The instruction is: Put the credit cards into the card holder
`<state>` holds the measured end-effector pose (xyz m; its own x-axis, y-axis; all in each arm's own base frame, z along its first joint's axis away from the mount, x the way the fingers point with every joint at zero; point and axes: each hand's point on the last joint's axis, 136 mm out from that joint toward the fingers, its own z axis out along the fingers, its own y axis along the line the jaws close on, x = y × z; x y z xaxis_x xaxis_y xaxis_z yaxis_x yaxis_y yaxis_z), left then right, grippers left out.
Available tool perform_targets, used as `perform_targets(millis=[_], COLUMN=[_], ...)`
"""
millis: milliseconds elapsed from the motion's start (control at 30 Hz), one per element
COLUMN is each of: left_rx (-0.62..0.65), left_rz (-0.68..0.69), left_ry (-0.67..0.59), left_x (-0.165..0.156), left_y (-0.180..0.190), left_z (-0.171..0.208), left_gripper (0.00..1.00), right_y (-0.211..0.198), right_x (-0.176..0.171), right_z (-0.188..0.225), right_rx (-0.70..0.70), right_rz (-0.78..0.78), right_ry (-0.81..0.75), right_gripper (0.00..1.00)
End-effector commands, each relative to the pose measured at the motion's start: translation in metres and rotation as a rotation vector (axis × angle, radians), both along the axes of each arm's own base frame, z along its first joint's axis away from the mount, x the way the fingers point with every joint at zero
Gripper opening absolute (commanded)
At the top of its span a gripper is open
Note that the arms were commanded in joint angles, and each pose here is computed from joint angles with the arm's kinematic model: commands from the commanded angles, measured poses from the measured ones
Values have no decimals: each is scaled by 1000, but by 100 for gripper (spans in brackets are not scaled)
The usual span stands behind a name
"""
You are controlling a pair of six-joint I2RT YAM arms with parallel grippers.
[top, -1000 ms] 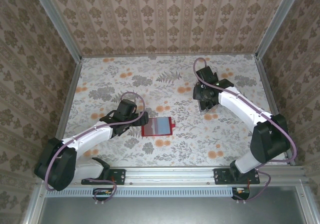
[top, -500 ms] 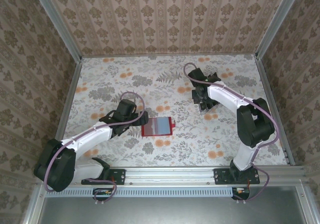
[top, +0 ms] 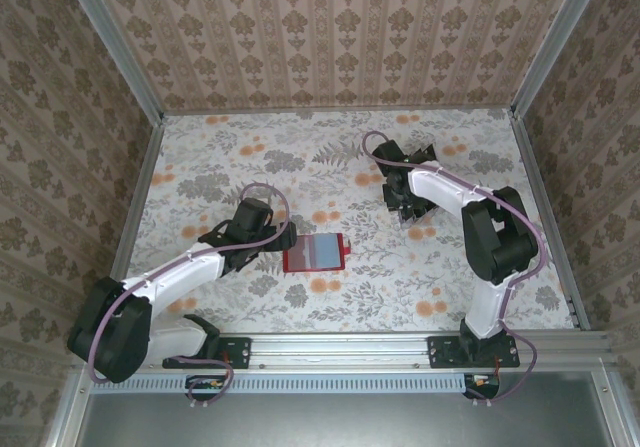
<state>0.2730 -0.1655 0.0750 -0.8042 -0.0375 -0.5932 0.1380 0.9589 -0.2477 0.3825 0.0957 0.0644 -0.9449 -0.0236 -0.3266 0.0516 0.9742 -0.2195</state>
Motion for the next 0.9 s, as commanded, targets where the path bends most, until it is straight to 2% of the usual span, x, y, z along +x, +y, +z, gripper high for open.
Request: perform_targets(millis=[0,133,333,600,867], left_rx=[19,19,20,19,17], left_rz=[14,14,16,16,14], left_ry=[7,8,7,9,7], left_x=[-4,-5,-4,-5,-5], left_y=[8,8,8,8,8], left_z=[-4,-4,-4,-5,-5], left_gripper=[97,97,97,97,97], right_y=[-7,-4,-1,0,-1], right_x=[1,1,2,4,5], right_z=[-1,-3,4,6,8], right_rx=[-30,0,46,83,92], right_rz=[-5,-3,-8,-14,-20], right_ry=[19,26,7,5,1], right_gripper=[44,42,33,25,23])
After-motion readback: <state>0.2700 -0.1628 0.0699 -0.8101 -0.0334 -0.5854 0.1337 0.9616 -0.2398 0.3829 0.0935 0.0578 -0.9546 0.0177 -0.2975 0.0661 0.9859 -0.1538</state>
